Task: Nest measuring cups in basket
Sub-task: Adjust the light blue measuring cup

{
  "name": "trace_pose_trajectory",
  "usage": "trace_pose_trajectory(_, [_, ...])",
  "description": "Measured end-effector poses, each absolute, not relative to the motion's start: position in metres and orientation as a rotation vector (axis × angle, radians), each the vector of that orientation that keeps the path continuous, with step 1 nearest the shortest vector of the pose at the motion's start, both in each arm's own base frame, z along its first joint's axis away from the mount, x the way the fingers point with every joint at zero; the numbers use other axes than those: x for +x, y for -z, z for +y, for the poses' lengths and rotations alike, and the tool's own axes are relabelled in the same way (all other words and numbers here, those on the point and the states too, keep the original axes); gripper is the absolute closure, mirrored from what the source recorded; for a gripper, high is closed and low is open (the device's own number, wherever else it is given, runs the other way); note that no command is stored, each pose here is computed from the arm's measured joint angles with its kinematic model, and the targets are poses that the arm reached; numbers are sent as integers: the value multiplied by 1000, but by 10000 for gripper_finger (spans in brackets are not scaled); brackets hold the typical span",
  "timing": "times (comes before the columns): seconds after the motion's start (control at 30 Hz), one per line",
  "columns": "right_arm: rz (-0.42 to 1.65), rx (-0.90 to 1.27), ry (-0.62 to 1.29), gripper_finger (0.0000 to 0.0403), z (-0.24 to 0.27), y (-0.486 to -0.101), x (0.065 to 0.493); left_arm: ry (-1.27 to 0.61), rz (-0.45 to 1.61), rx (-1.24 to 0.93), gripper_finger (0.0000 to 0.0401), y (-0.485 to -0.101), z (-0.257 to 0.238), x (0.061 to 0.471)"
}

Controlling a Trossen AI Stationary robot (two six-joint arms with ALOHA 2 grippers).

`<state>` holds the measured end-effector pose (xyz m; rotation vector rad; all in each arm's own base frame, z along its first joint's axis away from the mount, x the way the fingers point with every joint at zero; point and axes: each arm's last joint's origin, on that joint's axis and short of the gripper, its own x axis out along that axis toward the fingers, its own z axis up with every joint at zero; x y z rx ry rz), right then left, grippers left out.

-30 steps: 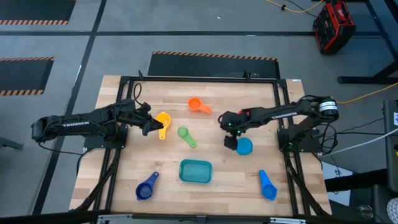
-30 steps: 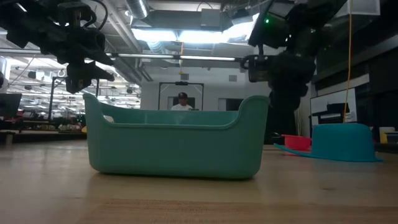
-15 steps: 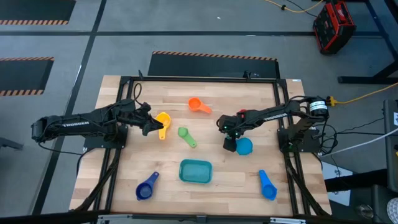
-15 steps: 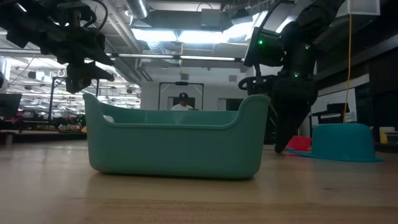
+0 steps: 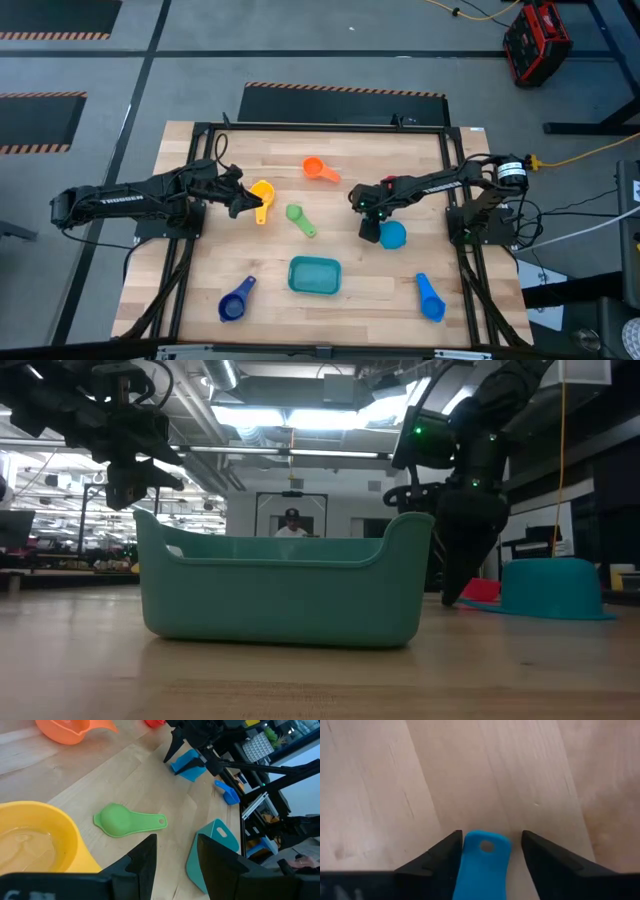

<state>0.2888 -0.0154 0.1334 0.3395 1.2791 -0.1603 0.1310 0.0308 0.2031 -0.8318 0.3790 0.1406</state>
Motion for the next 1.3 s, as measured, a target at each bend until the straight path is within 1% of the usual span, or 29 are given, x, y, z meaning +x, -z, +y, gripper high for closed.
trace_pose_trajectory(0.2, [1282, 337, 174, 232, -16, -133, 288, -140, 379, -832, 267, -203, 31, 131])
trace_pose_trajectory(0.37, [1280, 352, 194, 248, -16, -133, 288, -141, 379, -832, 267, -203, 31, 131])
trace_pose_trajectory(0.93, [1278, 361, 181, 250, -15, -135, 288, -140, 379, -832, 267, -203, 31, 131])
trace_pose_trajectory(1.3, [1213, 353, 160, 251, -16, -152, 302, -140, 379, -832, 267, -203, 31, 131])
